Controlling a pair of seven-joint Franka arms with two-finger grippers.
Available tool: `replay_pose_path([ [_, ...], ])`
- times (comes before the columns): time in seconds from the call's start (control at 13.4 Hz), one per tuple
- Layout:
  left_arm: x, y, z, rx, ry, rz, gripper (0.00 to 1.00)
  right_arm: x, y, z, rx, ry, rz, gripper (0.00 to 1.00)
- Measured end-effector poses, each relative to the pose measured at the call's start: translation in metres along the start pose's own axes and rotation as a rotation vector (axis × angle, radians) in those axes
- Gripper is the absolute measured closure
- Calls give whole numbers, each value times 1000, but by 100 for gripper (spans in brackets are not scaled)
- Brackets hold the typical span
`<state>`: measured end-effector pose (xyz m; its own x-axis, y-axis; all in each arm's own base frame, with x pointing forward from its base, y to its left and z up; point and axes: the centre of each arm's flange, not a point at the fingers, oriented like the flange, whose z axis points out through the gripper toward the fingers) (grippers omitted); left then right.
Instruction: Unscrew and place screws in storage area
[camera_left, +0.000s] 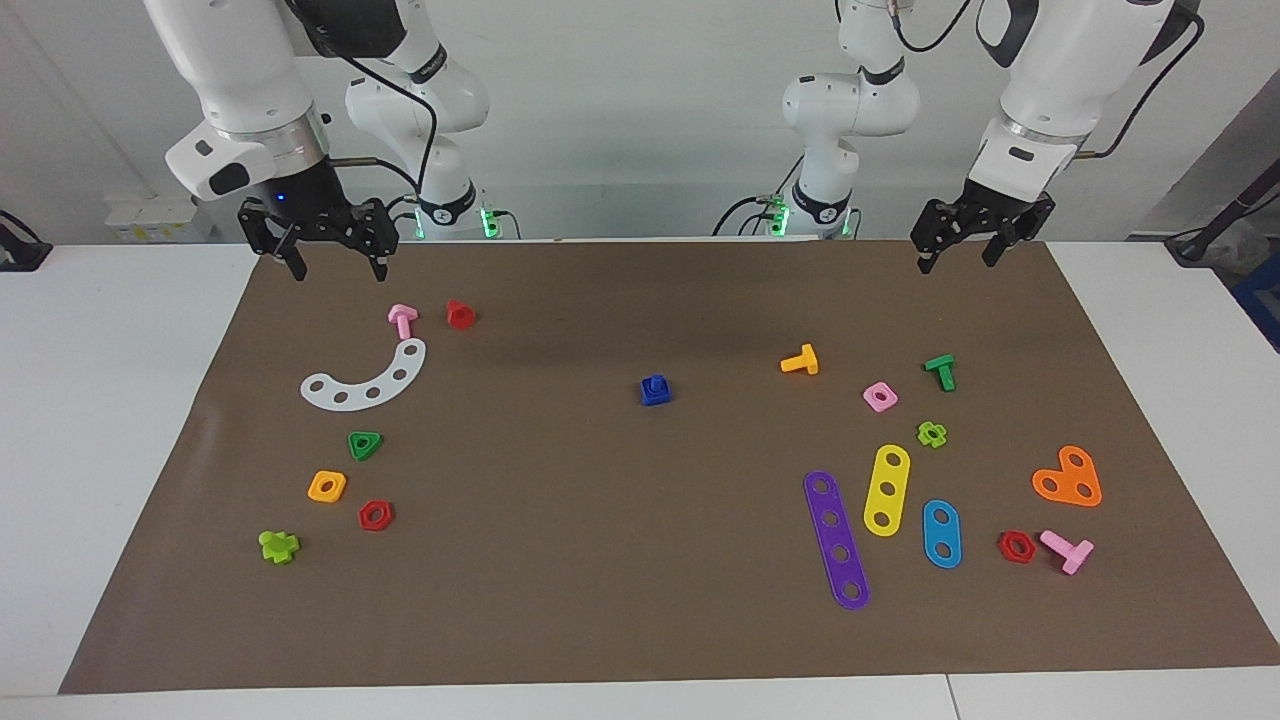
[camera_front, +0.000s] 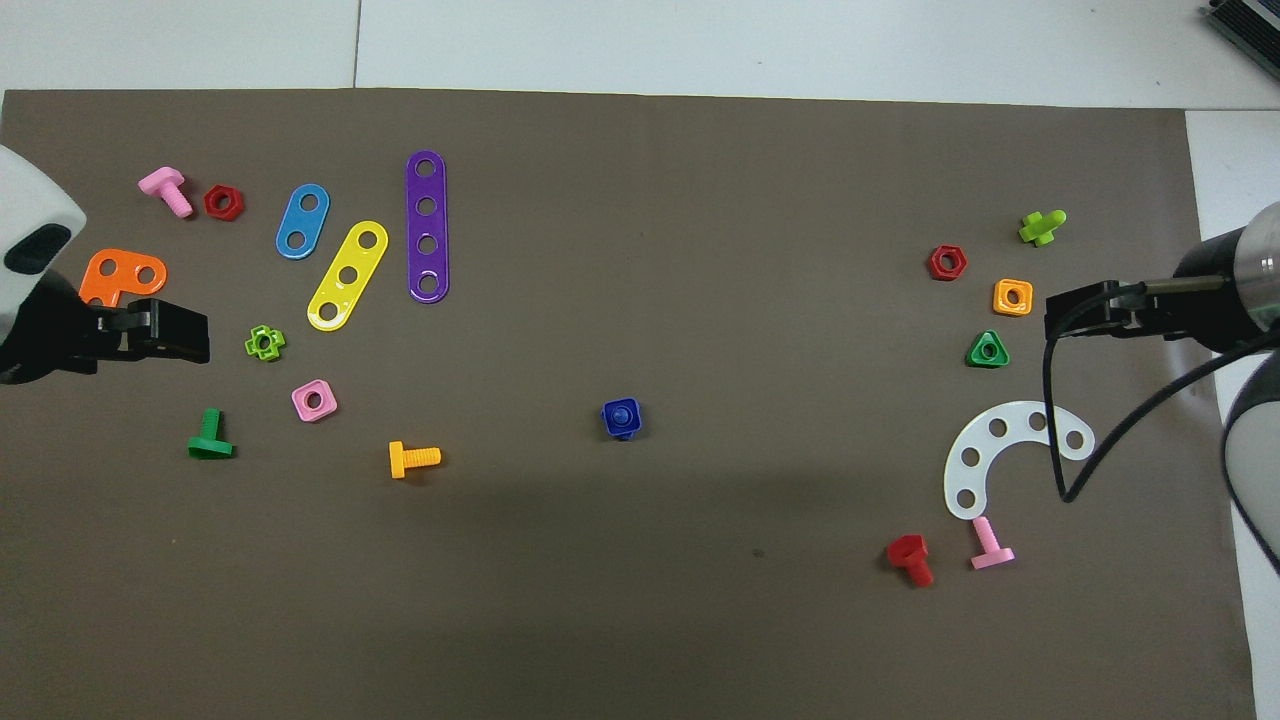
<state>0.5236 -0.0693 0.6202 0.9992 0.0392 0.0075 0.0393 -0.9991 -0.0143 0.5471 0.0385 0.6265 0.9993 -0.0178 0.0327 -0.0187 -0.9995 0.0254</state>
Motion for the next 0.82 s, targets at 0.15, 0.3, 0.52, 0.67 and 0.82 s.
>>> replay_pose_path([
  [0.15, 0, 0, 0, 0, 0, 1, 12, 0, 0, 0, 0, 0, 0, 0],
  [0.3, 0, 1, 0, 0, 0, 2, 14, 0, 0, 0, 0, 0, 0, 0],
  [0.52, 0, 2, 0, -3, -1, 4, 13, 0, 0, 0, 0, 0, 0, 0],
  [0.67, -1, 4, 1, -7, -4, 6, 13, 0, 0, 0, 0, 0, 0, 0],
  [0.82, -2, 11, 3, -7, -11, 18, 13, 0, 0, 0, 0, 0, 0, 0],
])
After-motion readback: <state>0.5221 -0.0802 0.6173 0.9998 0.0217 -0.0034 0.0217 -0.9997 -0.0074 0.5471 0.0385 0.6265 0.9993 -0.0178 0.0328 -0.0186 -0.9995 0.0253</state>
